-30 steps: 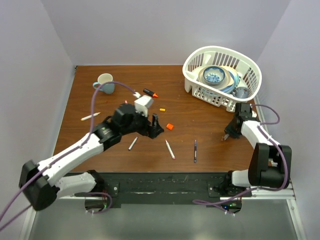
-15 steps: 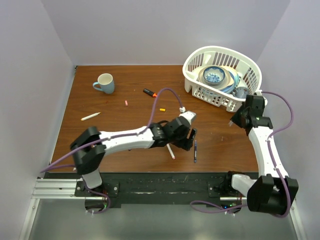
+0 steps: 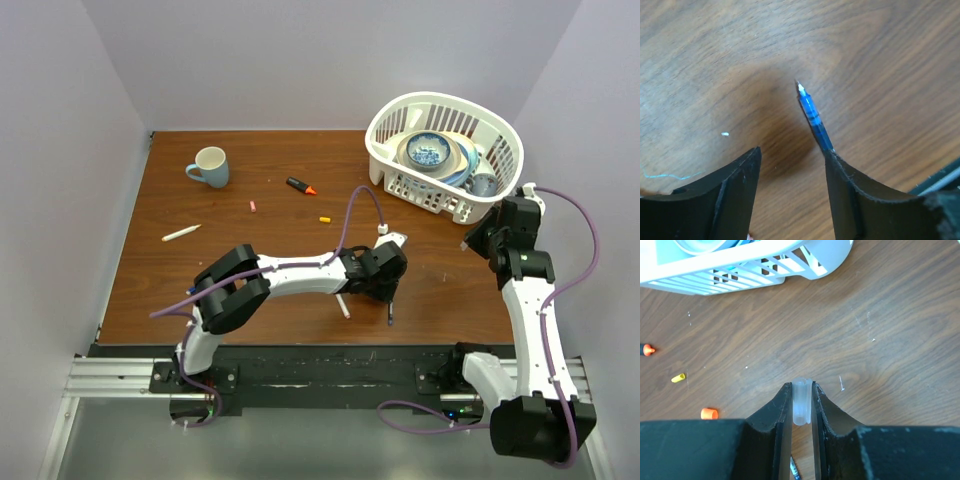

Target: Insert the pens into the pen caps

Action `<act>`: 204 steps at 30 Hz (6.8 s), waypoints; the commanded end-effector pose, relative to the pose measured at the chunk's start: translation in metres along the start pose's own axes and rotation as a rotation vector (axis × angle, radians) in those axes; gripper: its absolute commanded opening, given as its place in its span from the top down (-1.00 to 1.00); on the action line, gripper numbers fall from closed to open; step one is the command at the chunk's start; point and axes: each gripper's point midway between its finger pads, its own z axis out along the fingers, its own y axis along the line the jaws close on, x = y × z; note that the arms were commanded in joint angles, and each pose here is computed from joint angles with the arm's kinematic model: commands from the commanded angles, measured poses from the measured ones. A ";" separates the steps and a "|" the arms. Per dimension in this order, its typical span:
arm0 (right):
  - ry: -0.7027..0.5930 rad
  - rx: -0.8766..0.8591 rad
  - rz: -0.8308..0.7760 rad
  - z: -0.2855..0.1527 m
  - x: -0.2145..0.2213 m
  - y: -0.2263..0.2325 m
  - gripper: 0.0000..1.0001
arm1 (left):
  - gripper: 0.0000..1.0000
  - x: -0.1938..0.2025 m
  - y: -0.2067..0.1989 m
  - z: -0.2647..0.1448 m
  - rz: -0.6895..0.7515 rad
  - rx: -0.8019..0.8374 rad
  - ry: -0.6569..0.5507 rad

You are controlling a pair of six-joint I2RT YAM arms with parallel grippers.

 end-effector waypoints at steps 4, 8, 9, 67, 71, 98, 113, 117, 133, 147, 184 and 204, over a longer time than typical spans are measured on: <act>-0.066 0.035 0.014 -0.009 -0.010 -0.008 1.00 | -0.10 -0.014 -0.011 0.004 -0.001 -0.042 -0.019; -0.045 0.044 0.024 -0.005 -0.006 -0.009 1.00 | -0.12 -0.010 -0.017 0.007 0.010 -0.037 -0.002; -0.034 0.060 0.019 -0.004 -0.004 -0.011 1.00 | -0.14 -0.010 -0.023 0.006 0.015 -0.030 -0.006; 0.152 -0.642 0.065 -0.046 0.063 0.109 1.00 | 1.00 -0.007 0.016 -0.128 -0.108 0.367 -0.276; 0.148 -0.712 0.030 -0.057 0.064 0.141 1.00 | 1.00 -0.025 0.020 -0.168 -0.104 0.560 -0.408; 0.152 -0.927 0.124 -0.113 0.072 0.245 1.00 | 1.00 -0.029 0.028 -0.243 -0.212 0.947 -0.594; 0.169 -1.082 0.085 -0.149 0.078 0.238 1.00 | 1.00 -0.036 0.029 -0.235 -0.211 0.911 -0.583; 0.197 -1.090 0.073 -0.148 0.087 0.236 1.00 | 1.00 -0.036 0.027 -0.236 -0.211 0.932 -0.586; 0.179 -1.011 0.090 -0.131 0.099 0.214 1.00 | 1.00 -0.043 0.021 -0.234 -0.206 0.953 -0.592; 0.209 -1.010 0.099 -0.127 0.108 0.212 1.00 | 1.00 -0.047 0.019 -0.233 -0.204 0.962 -0.591; 0.128 -1.018 0.099 -0.139 0.083 0.219 1.00 | 1.00 -0.044 0.016 -0.227 -0.201 0.972 -0.555; 0.149 -0.999 0.056 -0.139 0.096 0.202 1.00 | 1.00 -0.055 0.007 -0.243 -0.206 1.031 -0.567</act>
